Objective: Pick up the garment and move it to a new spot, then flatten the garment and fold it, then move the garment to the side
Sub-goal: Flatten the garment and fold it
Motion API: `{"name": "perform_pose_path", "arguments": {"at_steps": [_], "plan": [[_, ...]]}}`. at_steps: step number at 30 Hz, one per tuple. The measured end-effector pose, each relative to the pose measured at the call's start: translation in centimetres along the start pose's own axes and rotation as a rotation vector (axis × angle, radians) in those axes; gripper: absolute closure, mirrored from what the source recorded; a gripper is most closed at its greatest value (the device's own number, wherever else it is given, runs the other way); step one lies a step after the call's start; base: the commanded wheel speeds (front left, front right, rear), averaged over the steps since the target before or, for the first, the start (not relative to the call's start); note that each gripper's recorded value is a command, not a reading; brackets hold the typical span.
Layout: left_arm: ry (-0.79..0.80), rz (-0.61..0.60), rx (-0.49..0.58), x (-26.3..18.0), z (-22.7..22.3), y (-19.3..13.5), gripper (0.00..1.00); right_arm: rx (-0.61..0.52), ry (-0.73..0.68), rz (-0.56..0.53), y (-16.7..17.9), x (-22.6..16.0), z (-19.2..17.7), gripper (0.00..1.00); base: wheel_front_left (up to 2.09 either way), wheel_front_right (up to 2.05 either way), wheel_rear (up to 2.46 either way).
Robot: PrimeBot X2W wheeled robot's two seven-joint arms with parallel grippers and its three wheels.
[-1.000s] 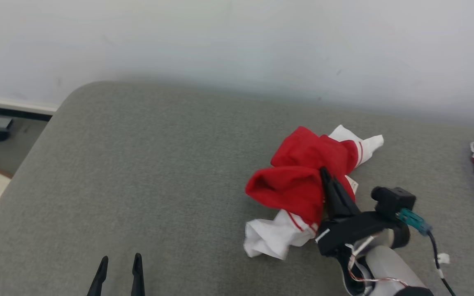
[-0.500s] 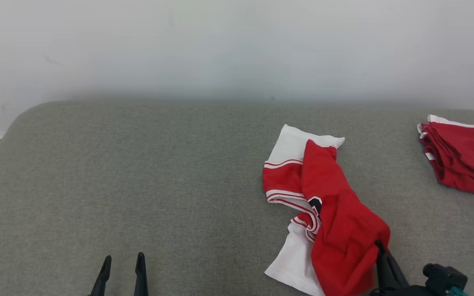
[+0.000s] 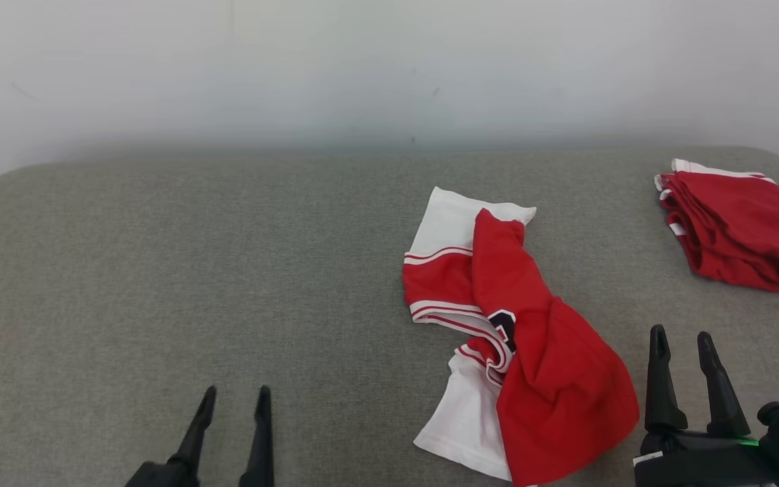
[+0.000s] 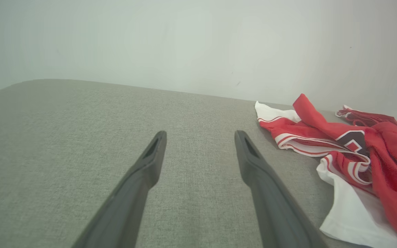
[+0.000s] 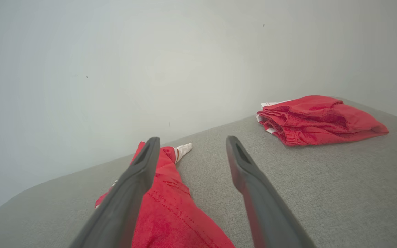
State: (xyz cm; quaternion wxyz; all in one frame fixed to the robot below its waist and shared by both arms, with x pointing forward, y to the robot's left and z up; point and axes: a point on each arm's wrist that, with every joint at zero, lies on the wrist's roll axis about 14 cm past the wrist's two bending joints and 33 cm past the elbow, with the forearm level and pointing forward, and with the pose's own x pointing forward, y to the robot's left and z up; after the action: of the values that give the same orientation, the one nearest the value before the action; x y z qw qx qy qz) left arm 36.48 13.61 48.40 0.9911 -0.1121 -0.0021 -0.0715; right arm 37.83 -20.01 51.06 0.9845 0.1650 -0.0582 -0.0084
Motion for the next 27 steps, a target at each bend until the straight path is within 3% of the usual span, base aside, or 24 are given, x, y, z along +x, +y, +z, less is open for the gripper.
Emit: {"name": "perform_pose_path", "arguments": {"at_steps": [8,18,27], "plan": [[0.009,-0.203,0.025,3.2,-0.3,-5.6,0.0,-0.052,-0.043,0.027,0.9,-0.9,1.5,0.0,0.0,0.0,0.0],[0.178,-0.482,0.108,5.9,-5.9,-13.2,0.0,-0.048,0.027,-0.037,-0.8,-3.3,-0.4,0.0,0.0,0.0,0.0],[0.31,-0.592,0.145,7.0,-10.0,-15.5,0.0,-0.039,0.049,-0.103,-2.5,-4.5,-0.8,0.0,0.0,0.0,0.0]]}}
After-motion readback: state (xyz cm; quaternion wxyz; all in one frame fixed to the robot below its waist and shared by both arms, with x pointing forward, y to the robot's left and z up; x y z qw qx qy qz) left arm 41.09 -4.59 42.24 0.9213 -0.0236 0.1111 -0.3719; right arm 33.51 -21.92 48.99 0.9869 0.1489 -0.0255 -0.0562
